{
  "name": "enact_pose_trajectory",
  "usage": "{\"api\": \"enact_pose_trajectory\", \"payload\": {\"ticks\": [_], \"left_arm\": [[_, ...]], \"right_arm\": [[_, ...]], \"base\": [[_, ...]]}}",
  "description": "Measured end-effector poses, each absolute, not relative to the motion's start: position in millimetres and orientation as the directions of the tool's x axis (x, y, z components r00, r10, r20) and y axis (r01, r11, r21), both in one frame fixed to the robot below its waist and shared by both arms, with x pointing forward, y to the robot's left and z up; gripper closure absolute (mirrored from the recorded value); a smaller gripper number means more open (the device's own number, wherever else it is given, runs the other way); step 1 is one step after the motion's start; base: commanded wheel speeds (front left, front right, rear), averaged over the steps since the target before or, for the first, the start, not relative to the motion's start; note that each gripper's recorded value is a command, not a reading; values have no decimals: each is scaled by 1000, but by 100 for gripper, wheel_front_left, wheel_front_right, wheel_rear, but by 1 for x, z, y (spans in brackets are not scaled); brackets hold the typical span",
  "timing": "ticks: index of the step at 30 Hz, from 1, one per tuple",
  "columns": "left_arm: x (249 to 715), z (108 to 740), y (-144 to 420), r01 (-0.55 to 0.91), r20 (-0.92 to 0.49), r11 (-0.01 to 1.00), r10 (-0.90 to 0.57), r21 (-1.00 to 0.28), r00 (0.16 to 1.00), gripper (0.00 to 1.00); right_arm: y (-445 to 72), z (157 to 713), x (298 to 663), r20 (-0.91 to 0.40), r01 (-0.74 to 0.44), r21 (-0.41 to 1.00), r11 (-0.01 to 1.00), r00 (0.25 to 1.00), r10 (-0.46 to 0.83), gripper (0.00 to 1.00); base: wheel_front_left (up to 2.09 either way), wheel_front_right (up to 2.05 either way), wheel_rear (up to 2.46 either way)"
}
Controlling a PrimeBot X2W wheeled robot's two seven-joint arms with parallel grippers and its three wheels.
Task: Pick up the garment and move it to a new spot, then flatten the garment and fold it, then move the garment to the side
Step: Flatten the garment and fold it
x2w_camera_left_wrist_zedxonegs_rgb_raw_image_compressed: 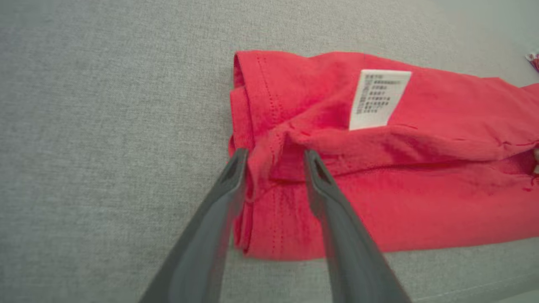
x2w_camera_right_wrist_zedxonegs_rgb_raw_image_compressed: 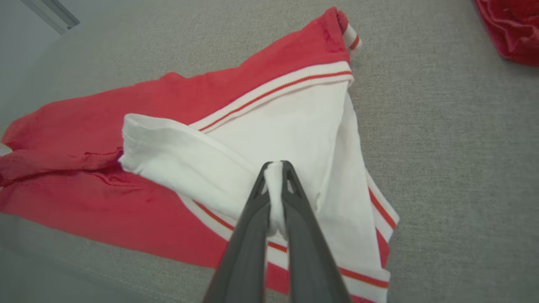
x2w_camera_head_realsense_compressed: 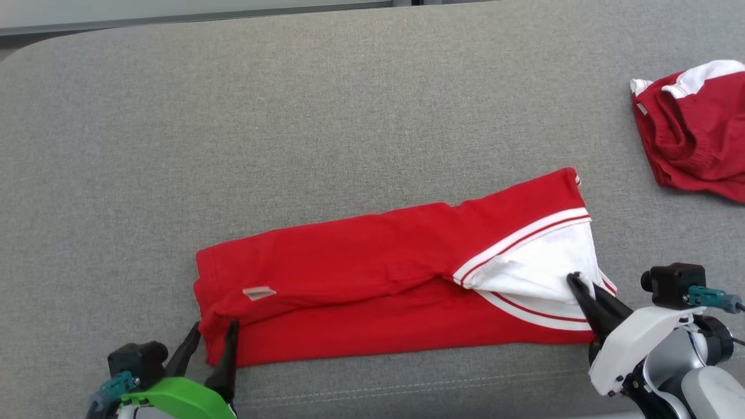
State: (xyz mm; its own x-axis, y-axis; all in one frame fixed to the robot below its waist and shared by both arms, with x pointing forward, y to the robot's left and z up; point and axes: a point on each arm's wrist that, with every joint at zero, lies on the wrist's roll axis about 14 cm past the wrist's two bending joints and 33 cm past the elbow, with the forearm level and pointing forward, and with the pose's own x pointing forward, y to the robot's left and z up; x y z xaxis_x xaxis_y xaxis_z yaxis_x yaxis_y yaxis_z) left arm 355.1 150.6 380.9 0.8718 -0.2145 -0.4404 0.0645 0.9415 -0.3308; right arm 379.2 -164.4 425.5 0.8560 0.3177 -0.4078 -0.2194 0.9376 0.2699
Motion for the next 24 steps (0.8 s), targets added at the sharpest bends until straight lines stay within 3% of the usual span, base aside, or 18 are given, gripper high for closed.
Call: {"api": "enact_pose_trajectory", "payload": {"ticks": [8,15,24], "left_arm": [[326,377,158,31,-481,941,-201,-338,853,0],[334,413,164,26,-364,941,-155,-336,918,0],[349,467,153,106,-192,947,-169,-302,967,0]], "right_arm": [[-181,410,346,-464,-180,257,949,839,285,0],[-203,413,329,-469,-123,244,962,853,228,0],[-207,447,347,-399,-135,219,966,891,215,0]], "base": [[0,0,0],[0,0,0],[0,0,0]]}}
